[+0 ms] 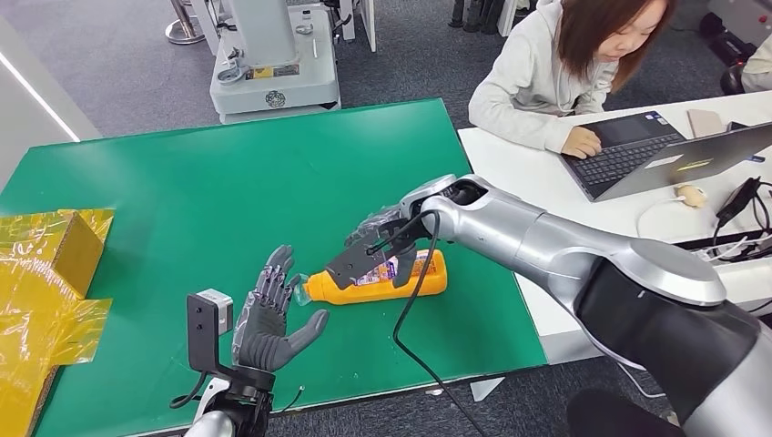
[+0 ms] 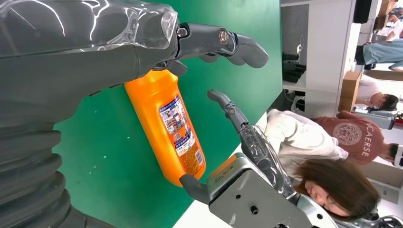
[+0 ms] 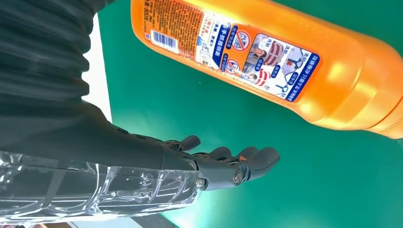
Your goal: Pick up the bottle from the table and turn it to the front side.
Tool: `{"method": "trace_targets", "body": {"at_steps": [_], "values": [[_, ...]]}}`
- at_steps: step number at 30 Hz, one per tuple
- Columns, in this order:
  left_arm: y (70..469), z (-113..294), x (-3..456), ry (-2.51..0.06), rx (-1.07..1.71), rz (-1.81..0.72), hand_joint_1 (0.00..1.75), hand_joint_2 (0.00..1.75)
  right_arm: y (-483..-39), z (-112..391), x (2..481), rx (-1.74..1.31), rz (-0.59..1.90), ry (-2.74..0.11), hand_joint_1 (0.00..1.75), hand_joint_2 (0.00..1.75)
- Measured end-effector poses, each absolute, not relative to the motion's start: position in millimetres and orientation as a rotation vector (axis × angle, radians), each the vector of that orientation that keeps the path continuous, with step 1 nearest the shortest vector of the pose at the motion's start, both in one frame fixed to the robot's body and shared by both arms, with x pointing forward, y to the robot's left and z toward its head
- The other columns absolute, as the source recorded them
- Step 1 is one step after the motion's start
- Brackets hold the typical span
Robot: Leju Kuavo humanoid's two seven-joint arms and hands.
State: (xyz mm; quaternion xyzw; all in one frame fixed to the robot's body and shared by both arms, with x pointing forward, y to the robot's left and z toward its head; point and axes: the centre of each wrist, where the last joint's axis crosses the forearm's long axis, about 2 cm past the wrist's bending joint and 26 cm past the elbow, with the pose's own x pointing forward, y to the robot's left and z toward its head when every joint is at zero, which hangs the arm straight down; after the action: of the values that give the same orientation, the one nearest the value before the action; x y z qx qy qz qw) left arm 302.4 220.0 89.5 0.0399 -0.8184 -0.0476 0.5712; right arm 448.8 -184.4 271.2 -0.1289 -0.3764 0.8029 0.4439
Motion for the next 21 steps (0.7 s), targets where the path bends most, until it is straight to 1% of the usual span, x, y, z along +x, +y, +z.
{"method": "trace_targets", "body": {"at_steps": [10,12,14,17,19,21], "values": [[223,88,301,-1.910,0.091,-0.102,0.00,1.75,-183,266,447,-0.393,1.997,-0.886,0.00,1.75],[224,88,301,-1.912,0.101,-0.109,0.00,1.75,-199,250,446,-0.463,1.943,-0.876,0.00,1.75],[225,86,300,-1.918,0.113,-0.119,0.00,1.75,-230,214,437,-0.553,1.884,-0.893,0.00,1.75],[225,83,297,-1.923,0.119,-0.130,0.00,1.75,-273,162,414,-0.609,1.862,-0.874,0.00,1.75],[225,82,296,-1.922,0.119,-0.134,0.00,1.75,-288,150,406,-0.624,1.848,-0.834,0.00,1.75],[224,82,296,-1.922,0.118,-0.135,0.00,1.75,-293,147,403,-0.642,1.842,-0.803,0.00,1.75]]}}
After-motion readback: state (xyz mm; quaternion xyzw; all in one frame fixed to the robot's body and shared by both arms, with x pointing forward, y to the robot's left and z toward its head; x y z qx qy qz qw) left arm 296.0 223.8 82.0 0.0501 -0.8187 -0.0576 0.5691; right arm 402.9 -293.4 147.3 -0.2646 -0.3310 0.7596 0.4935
